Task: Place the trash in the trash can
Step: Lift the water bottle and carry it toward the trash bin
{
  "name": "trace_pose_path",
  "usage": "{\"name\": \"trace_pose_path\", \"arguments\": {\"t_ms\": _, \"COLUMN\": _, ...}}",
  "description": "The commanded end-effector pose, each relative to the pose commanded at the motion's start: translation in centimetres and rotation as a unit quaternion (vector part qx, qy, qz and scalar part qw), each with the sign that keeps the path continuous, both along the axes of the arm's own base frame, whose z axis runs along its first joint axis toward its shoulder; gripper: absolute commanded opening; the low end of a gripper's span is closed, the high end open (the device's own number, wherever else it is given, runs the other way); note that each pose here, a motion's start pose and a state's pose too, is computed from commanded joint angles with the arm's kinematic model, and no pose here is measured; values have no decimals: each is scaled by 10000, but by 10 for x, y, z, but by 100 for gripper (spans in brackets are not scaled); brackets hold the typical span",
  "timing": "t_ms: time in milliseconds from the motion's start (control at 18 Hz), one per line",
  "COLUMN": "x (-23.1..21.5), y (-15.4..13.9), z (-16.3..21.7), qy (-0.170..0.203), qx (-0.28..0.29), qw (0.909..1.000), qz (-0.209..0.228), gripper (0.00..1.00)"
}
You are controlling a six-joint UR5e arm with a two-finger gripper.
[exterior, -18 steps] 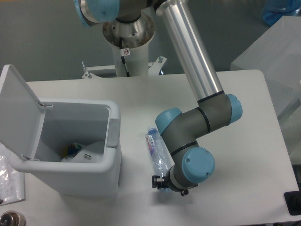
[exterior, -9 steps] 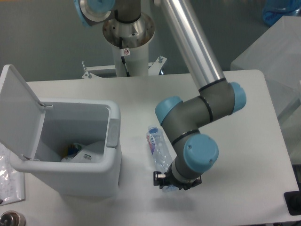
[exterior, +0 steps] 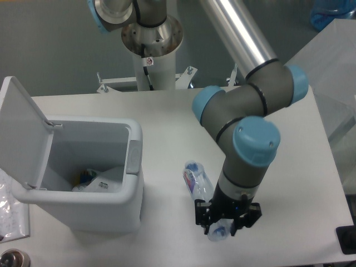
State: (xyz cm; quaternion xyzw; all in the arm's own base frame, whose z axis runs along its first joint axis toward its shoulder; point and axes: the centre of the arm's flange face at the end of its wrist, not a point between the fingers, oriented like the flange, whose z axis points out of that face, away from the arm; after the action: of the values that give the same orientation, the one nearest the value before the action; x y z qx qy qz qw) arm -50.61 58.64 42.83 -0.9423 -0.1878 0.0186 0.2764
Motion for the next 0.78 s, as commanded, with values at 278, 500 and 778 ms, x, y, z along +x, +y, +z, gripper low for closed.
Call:
{"name": "trace_pose_path", "arguments": {"t_ms": 278, "x": 15, "y": -14, "z": 72, "qy": 291, "qx": 841, "qw": 9958, "qz": -206, "gripper": 63}}
{"name": "trace_pose_path", "arguments": {"t_ms": 500, "x": 32, "y": -31, "z": 128, "qy": 410, "qx": 1485, "qw": 9872, "qz": -413, "gripper": 63}}
{"name": "trace_pose_path", "arguments": {"t_ms": 778, "x": 53, "y": -38, "z": 171, "qy": 577, "qx": 2021, "qw": 9750, "qz": -721, "gripper": 59}}
